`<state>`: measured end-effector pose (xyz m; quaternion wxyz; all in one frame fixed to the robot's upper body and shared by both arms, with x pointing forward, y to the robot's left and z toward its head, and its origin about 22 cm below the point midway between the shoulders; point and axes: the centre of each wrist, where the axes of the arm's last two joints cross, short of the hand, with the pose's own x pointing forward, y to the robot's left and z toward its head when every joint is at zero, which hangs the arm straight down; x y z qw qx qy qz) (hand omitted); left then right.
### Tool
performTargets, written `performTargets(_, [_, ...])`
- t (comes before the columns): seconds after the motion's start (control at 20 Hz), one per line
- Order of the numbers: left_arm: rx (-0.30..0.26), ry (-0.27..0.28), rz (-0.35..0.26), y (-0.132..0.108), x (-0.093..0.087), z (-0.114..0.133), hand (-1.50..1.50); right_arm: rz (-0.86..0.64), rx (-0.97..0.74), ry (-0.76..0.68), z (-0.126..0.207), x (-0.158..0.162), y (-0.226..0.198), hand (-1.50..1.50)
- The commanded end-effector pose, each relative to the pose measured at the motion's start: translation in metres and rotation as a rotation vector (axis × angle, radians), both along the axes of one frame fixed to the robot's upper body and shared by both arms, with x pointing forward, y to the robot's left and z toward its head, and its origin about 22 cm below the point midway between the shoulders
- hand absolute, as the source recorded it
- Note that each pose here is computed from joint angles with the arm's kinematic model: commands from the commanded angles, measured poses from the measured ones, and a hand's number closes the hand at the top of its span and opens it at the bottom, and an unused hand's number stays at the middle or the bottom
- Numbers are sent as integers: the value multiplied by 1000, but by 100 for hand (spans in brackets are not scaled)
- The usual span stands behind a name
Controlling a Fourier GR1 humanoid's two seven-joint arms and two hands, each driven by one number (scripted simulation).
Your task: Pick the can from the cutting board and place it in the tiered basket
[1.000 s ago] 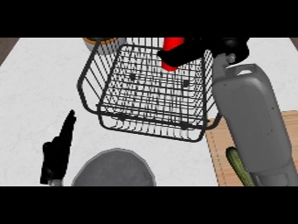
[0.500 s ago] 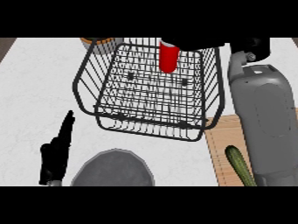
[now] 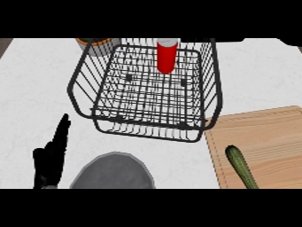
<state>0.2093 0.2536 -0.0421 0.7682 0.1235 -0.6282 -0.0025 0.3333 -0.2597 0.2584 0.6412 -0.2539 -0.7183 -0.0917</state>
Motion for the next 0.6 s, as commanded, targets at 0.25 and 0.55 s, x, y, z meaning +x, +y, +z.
performTargets(0.25, [1,69,35,-2,-8,-13,0,-31,5,-6,19,-88,-153,-150])
performTargets(0.55, [2,74,10,-4,-7,-17,0,58,32,5,0,-136,-237,-150])
